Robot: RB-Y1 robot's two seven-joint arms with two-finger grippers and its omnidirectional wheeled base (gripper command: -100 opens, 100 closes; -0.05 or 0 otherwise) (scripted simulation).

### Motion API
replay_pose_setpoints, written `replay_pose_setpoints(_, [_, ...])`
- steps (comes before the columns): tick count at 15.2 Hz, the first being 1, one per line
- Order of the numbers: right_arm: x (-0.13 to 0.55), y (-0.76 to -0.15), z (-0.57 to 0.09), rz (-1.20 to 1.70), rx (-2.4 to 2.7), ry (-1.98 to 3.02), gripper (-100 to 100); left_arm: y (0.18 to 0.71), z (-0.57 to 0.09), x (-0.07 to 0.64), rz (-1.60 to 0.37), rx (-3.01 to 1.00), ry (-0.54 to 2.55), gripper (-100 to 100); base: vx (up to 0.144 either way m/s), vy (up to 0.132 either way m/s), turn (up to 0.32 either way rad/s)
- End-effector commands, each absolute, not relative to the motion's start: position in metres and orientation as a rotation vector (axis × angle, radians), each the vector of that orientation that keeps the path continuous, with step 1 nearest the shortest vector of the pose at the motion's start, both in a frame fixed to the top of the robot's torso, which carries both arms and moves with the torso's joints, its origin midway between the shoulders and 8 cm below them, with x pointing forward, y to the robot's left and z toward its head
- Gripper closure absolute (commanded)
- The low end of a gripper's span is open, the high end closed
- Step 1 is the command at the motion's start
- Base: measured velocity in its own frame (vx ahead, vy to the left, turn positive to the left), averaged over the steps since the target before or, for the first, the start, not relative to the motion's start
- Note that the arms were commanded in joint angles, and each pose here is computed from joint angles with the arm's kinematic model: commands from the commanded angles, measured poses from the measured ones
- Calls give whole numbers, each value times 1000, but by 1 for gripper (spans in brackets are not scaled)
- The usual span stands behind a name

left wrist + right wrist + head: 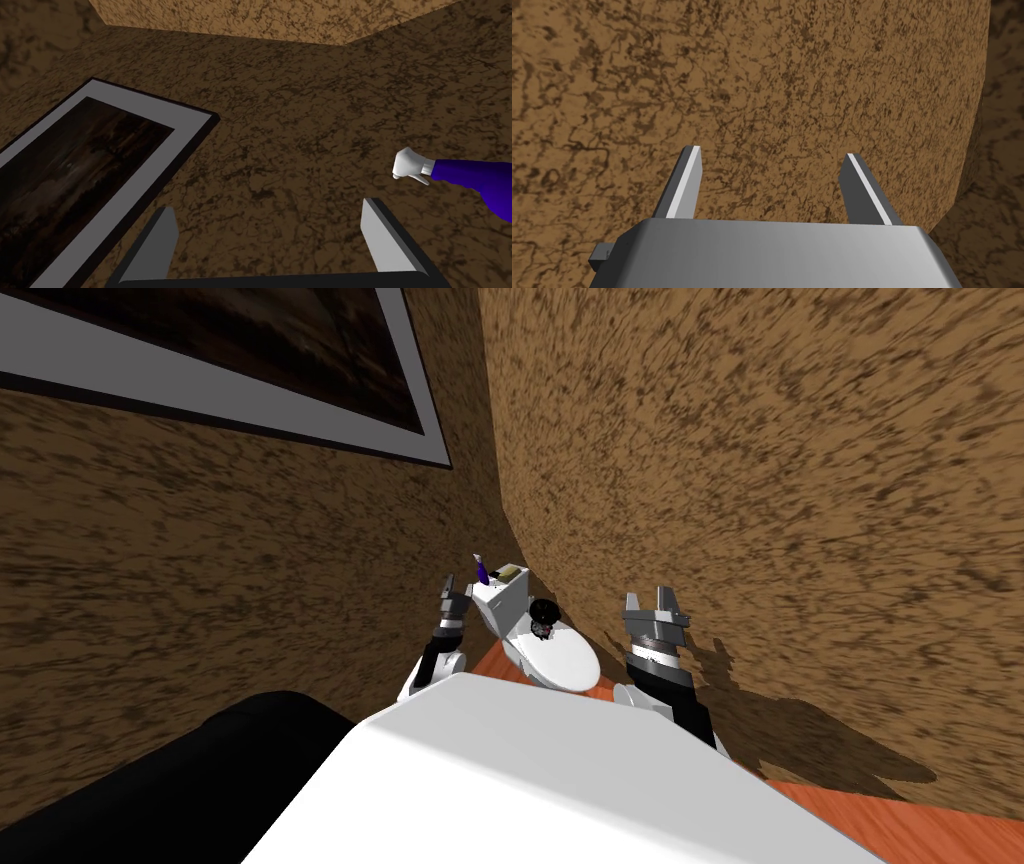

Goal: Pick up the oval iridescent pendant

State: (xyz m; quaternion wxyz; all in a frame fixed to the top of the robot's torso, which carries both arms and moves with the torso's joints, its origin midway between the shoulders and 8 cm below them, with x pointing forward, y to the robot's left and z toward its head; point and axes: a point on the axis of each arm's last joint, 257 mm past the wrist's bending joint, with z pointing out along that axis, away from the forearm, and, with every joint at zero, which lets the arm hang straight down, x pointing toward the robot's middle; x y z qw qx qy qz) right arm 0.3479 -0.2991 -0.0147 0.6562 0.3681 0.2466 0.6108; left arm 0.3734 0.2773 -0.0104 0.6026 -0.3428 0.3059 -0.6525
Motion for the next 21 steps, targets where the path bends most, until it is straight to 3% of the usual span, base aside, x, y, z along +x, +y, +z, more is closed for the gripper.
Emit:
replay_pose_setpoints(1, [348, -299, -15, 1384, 834, 559, 0, 282, -24, 389, -1549, -853, 725, -100, -12, -60, -43])
replay_pose_setpoints(21, [348, -299, -15, 1384, 834, 559, 0, 335, -123, 510, -1729, -1371, 773, -100, -10, -57, -25])
